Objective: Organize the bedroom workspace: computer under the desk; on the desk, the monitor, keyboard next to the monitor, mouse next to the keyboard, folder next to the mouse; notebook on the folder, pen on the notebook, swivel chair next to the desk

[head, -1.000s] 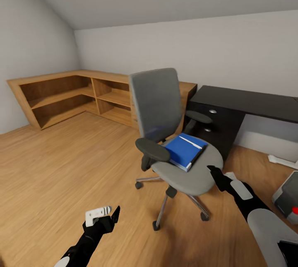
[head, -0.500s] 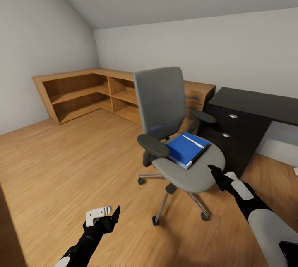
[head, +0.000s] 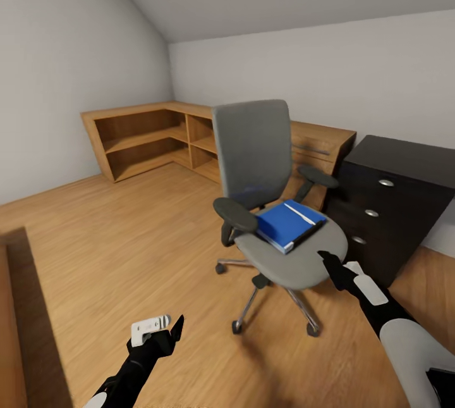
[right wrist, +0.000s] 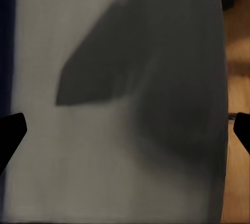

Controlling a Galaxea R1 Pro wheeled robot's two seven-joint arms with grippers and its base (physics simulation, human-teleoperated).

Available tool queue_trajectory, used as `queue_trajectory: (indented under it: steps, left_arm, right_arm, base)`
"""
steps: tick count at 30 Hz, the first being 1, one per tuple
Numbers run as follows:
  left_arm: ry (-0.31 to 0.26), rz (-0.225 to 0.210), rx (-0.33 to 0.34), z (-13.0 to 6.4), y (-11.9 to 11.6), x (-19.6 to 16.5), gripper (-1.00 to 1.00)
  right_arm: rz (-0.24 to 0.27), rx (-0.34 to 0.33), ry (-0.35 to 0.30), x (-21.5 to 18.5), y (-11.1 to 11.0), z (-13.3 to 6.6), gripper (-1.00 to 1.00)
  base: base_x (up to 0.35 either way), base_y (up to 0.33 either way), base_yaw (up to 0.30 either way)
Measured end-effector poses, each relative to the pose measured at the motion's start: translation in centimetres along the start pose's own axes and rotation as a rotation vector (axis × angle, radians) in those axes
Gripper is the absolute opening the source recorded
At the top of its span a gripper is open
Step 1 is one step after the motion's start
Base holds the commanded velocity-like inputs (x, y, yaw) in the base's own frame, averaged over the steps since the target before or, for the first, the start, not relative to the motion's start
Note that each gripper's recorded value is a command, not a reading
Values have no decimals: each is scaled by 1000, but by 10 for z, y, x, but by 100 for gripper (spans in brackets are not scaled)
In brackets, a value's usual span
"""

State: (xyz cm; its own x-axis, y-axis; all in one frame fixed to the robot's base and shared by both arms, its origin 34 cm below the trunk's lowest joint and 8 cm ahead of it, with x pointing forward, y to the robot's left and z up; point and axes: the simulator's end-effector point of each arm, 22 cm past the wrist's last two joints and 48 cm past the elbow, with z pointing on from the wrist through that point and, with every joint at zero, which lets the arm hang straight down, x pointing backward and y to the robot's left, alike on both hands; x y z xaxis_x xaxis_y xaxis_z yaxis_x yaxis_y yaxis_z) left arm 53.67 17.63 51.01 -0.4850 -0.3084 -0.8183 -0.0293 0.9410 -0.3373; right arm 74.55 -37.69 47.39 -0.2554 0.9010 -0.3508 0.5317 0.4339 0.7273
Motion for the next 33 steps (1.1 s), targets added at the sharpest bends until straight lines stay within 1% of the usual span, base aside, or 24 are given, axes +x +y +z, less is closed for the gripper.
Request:
queue_trajectory:
  steps: [18, 21, 25, 33]
  left_arm:
    - [19, -1, -8, 3, 4, 8, 100]
    - [22, -1, -8, 3, 4, 9, 100]
    - [26, 0, -7, 3, 3, 11, 100]
    - [30, 1, -3, 3, 1, 13, 100]
  right_arm:
    - [-5, -13, 4, 3, 4, 5, 100]
    - [-5, -14, 3, 3, 4, 6, 100]
    - [-1, -18, 6, 4, 5, 6, 100]
    - [-6, -20, 6, 3, 4, 6, 100]
  base:
    - [0, 0, 195]
    - [97, 0, 183]
    - [175, 0, 63]
    - [36, 0, 4]
